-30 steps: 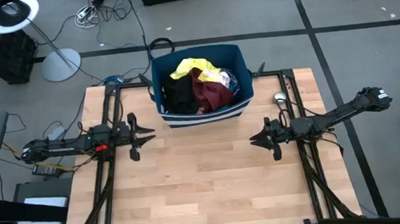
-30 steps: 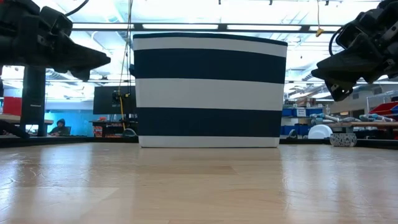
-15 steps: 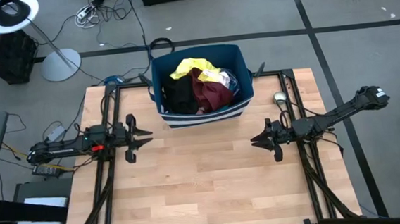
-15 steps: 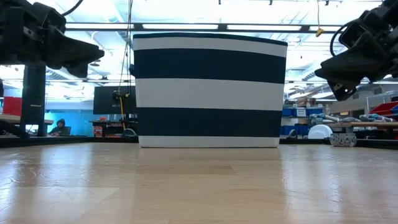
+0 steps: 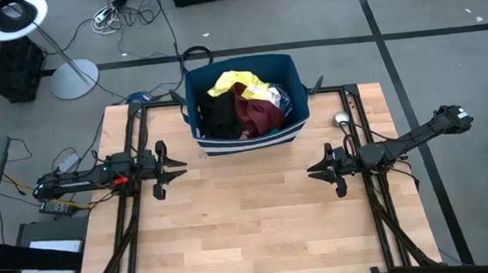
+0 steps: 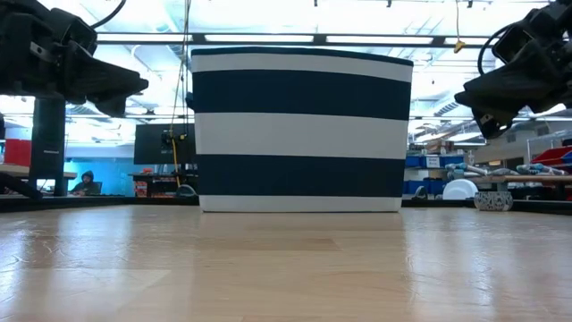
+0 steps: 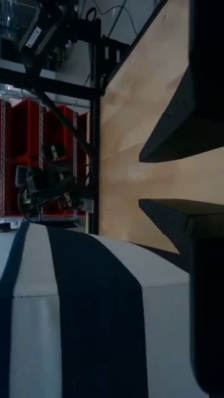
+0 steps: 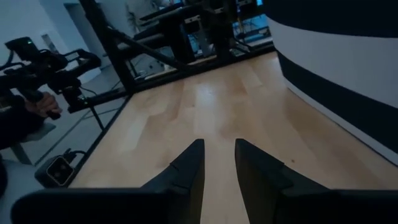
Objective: Sort clothes
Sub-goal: Return to Home Position
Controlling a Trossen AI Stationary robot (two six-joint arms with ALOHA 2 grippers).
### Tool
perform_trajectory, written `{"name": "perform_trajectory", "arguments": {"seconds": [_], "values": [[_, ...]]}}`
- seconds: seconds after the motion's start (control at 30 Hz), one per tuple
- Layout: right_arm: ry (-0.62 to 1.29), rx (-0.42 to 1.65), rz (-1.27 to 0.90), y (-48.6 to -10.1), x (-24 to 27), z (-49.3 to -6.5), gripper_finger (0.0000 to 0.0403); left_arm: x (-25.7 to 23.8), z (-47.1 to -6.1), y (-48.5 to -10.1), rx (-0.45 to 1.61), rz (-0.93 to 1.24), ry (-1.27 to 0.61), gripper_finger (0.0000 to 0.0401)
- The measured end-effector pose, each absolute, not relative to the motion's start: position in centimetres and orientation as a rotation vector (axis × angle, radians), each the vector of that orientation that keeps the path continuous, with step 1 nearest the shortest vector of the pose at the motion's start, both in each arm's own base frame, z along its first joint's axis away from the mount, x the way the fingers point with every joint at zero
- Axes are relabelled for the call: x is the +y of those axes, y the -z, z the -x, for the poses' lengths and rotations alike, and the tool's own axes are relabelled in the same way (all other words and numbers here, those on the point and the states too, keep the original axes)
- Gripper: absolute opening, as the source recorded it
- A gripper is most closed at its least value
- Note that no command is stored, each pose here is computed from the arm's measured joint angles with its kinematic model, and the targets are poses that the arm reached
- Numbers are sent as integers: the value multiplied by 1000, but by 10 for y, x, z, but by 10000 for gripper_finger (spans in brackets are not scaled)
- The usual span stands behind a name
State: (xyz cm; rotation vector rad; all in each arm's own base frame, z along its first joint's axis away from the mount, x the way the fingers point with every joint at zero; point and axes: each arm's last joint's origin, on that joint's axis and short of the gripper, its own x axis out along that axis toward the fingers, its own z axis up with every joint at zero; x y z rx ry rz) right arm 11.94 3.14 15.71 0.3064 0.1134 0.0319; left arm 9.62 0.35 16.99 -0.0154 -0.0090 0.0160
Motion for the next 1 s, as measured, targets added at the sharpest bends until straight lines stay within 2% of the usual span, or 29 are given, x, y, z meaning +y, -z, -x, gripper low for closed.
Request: {"name": "perform_trajectory", "arguments": {"seconds": [0.57,0.83,1.0], "values": [[-17,48,-275,-163,25,-104,91,3,-96,-170,-7,31,-13,110],[25,-34,-179,-173,19,-93,91,3,-96,-170,-11,31,-13,110],[95,-3,-146,-174,14,-93,91,3,-96,-170,-10,31,-13,110]]}}
